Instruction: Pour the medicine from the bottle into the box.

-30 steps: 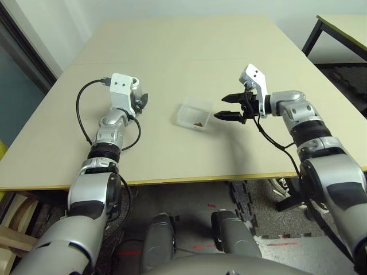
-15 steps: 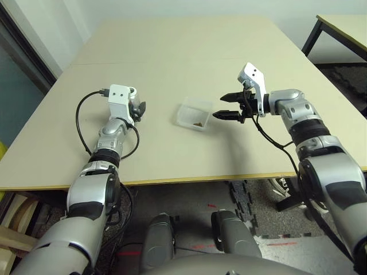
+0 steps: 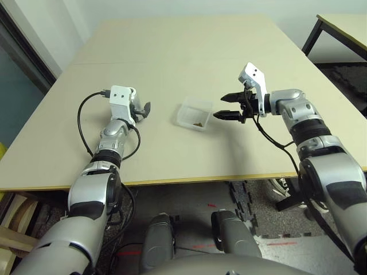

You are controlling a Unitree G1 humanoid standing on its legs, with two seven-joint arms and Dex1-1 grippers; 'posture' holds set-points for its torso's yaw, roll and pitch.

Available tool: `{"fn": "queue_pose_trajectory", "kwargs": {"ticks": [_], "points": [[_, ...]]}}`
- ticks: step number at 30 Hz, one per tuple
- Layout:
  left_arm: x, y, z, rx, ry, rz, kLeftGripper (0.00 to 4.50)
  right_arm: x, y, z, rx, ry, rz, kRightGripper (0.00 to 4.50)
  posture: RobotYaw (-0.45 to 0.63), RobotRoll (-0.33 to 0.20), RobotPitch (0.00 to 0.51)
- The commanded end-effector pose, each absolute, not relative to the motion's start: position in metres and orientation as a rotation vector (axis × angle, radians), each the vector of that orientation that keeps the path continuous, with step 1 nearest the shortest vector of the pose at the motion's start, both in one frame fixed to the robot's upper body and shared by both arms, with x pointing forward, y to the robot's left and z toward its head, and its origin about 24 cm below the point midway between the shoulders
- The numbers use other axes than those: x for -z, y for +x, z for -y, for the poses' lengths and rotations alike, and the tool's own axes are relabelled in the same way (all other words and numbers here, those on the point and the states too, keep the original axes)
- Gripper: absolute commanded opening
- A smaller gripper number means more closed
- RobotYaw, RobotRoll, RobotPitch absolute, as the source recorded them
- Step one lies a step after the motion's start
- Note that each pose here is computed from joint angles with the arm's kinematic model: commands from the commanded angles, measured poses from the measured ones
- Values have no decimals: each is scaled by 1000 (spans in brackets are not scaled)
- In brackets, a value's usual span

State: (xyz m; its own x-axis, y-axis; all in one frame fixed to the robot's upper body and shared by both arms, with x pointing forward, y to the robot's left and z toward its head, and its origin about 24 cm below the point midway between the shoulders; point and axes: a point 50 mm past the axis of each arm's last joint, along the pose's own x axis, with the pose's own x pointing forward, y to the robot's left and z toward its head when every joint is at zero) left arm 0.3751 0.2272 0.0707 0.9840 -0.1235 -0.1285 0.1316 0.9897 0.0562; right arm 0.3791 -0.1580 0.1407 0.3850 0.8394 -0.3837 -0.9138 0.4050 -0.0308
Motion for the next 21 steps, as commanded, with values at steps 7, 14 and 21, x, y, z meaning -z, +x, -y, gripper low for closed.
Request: {"fn": "queue_pose_trajectory", "kwargs": {"ticks": [7, 14, 21], "points": [[-65, 364, -234, 145, 62, -86, 4472, -142, 380, 157, -1130, -255, -330, 4500, -189, 0, 63], [-63, 348, -239, 143, 88, -31, 4472, -141, 380, 157, -1131, -252, -331, 4500, -187, 0, 63], [-68, 322, -234, 195, 79, 21, 4472, -138, 380, 155, -1132, -246, -332, 4500, -181, 0, 64]]}}
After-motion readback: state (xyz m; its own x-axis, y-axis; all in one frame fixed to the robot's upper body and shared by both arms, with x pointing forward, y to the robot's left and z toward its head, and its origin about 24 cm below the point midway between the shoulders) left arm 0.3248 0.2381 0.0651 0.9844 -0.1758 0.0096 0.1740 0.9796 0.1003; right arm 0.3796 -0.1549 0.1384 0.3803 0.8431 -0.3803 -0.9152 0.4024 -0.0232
